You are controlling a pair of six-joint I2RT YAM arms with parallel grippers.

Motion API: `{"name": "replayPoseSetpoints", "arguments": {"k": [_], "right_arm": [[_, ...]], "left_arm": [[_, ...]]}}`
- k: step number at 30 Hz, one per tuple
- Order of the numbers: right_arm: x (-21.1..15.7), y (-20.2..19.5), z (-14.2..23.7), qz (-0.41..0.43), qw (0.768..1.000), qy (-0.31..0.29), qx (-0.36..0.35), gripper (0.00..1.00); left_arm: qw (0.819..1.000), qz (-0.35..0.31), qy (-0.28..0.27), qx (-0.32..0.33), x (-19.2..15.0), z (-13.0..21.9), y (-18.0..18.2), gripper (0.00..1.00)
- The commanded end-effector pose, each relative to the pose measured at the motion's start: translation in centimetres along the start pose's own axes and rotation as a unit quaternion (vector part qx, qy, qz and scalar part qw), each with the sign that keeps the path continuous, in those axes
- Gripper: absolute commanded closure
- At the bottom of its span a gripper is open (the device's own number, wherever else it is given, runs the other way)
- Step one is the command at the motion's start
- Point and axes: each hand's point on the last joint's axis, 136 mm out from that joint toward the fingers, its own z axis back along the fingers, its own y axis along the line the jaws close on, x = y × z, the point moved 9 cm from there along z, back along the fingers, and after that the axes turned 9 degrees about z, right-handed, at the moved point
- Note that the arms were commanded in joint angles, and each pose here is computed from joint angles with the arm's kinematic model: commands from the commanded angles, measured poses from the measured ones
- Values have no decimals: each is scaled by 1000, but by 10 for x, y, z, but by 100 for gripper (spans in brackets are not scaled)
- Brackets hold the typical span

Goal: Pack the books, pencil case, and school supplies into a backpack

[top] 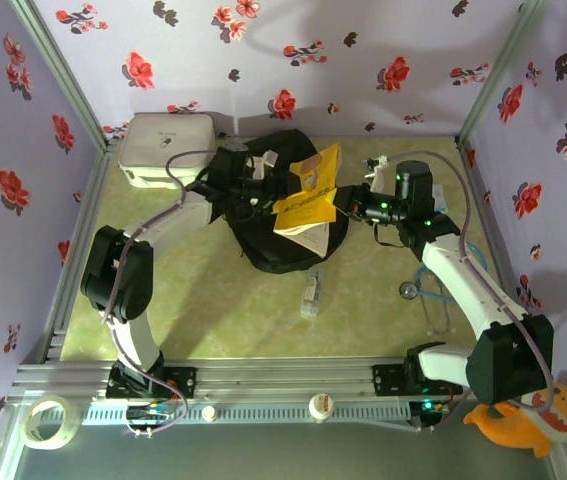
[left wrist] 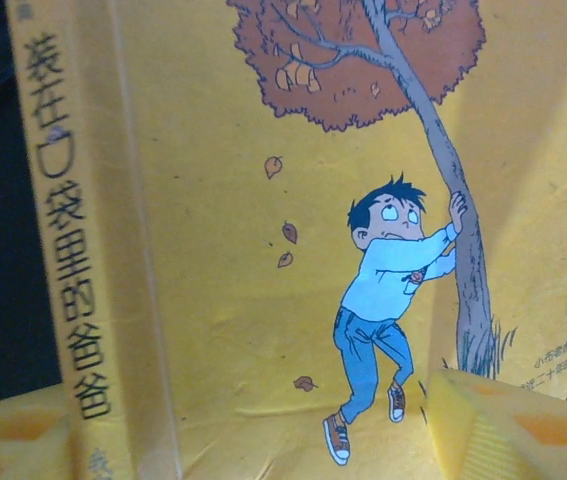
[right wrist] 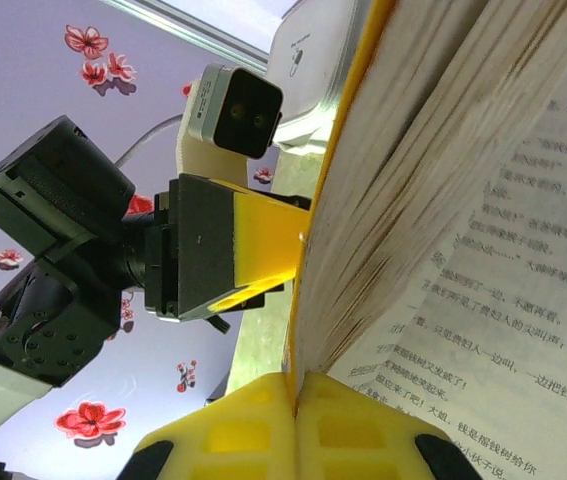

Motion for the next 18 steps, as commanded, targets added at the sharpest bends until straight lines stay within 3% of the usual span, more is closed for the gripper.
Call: {"name": "replayPoseSetpoints", "arguments": {"k": [1,9,18], "right_arm": [[-4,4,6,28,1000,5,-11,100],[-11,-13,9,12,998,10,-65,100],[-9,-23,4,-8,996,13,-83,96]], "left_arm": [[998,-52,-8,-40,-4,17,-36,33],[997,-72,-18,-37,-7,25,-45,54],[995,-85,-41,-31,-6,34,-50,85]]}}
